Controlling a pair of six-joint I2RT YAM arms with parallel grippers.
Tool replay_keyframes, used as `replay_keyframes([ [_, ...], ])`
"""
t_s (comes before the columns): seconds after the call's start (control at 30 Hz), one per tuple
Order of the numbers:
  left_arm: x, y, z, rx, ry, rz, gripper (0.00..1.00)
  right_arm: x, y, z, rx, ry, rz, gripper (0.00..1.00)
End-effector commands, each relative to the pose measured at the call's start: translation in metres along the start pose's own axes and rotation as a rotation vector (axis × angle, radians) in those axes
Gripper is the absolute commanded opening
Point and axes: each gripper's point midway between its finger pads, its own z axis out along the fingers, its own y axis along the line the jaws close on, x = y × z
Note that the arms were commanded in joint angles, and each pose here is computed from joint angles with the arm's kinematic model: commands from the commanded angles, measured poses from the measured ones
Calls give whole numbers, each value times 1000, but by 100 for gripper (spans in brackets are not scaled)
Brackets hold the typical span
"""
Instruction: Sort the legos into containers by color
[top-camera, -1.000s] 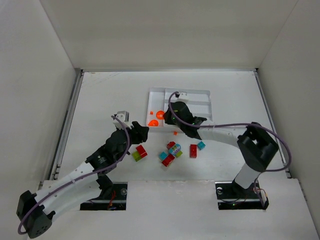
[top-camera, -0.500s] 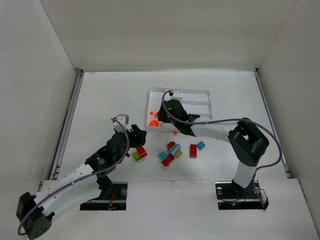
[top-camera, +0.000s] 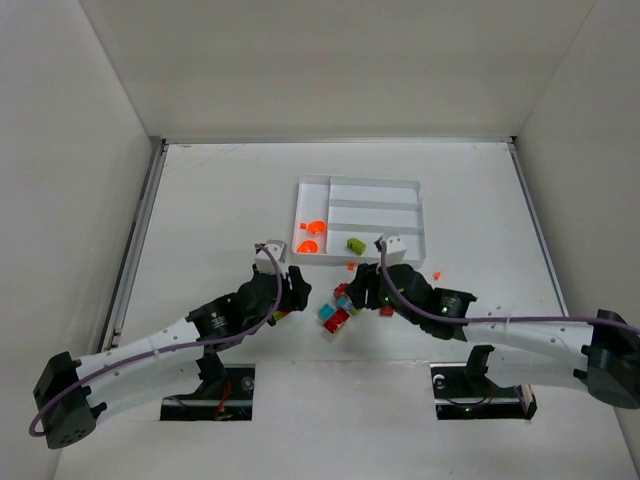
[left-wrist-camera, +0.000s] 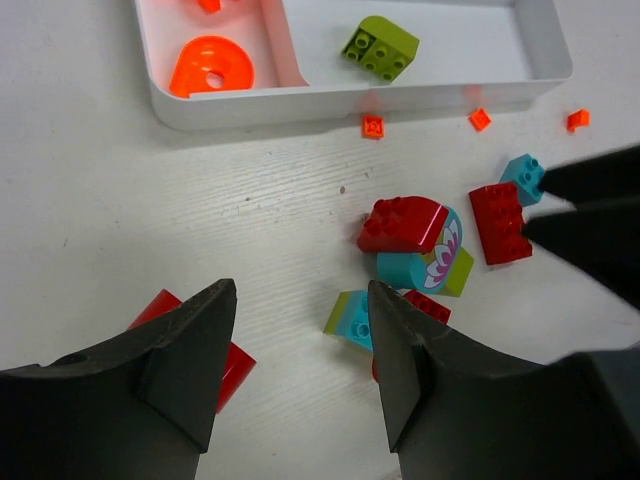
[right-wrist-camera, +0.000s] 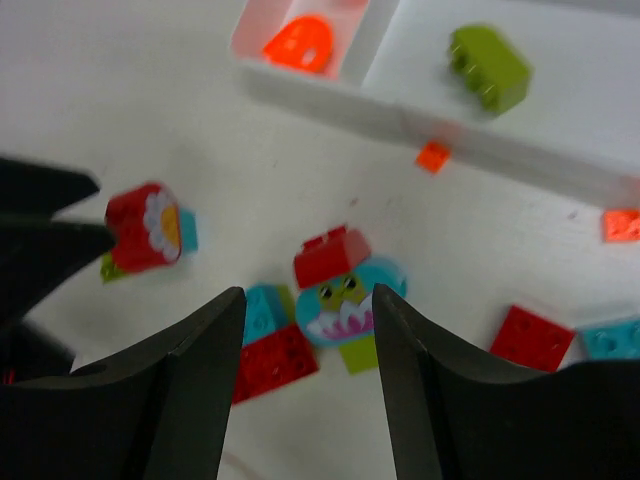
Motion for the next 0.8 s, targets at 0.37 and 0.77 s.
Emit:
replay_keyframes([
  [0.37, -33, -7, -12, 24, -107, -64, 52, 85, 51, -11, -100, 274, -59, 79],
  [0.77, -31, -7, -6, 17, -96, -58, 54, 102, 55, 26, -17, 305, -177, 86],
])
